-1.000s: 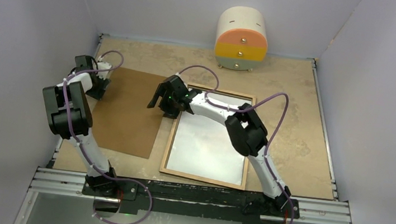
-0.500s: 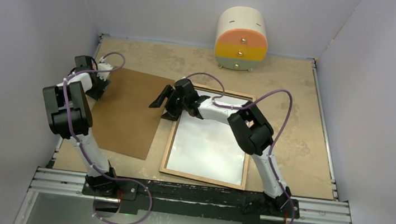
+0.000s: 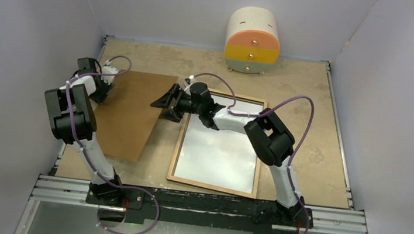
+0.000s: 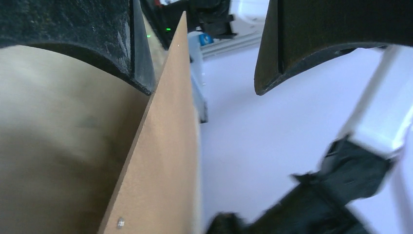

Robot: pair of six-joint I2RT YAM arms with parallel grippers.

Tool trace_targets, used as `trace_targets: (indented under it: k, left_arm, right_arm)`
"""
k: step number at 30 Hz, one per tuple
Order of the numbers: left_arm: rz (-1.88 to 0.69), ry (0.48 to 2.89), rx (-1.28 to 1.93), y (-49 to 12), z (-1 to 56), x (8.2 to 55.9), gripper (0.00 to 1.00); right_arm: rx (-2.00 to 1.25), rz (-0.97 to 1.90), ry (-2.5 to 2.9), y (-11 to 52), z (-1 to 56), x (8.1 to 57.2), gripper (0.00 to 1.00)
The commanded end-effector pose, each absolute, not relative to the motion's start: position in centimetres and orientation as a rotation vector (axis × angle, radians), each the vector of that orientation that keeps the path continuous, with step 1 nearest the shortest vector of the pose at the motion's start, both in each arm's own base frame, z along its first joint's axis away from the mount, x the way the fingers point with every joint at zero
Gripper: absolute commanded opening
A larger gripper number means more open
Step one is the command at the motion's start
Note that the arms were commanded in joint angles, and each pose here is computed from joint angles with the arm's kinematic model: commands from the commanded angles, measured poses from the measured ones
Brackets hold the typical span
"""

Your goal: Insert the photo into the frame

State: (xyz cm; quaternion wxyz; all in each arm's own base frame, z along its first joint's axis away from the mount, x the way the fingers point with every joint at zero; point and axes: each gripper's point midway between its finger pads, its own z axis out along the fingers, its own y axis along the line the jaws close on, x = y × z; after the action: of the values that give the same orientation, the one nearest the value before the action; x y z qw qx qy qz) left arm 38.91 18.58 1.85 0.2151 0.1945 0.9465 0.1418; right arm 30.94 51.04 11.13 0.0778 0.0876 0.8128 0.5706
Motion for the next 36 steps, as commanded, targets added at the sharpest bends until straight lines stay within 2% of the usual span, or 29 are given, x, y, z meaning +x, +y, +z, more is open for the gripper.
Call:
trace_targets:
  k: [1, 11, 21, 28, 34, 36]
  left_arm:
    - [-0.425, 2.916, 0.581, 6.6, -4.0, 28.7, 0.53]
    - [-0.495, 2.881, 0.579, 5.6, -2.5, 28.9, 0.53]
    - [-0.48, 2.859, 0.574, 4.6, -1.7, 30.3, 0.53]
    - [-0.452, 2.811, 0.605, 2.3, -0.2, 32.4, 0.56]
    - [-0.462, 2.771, 0.655, 0.3, 1.1, 33.9, 0.63]
    - [-0.458, 2.758, 0.664, 0.1, 1.7, 34.3, 0.67]
  right_arm:
    - [-0.021, 2.098, 1.869, 53.2, 27.4, 28.6, 0.76]
    - [-0.001, 2.106, 1.947, 52.8, 25.5, 27.8, 0.75]
    - [0.048, 1.814, 2.077, 48.1, 23.9, 26.8, 0.73]
    - [0.156, 1.538, 2.18, 44.2, 22.0, 27.8, 0.61]
    - [0.256, 1.436, 2.263, 41.6, 19.4, 29.7, 0.48]
    - [0.287, 1.41, 2.289, 40.8, 18.7, 30.4, 0.41]
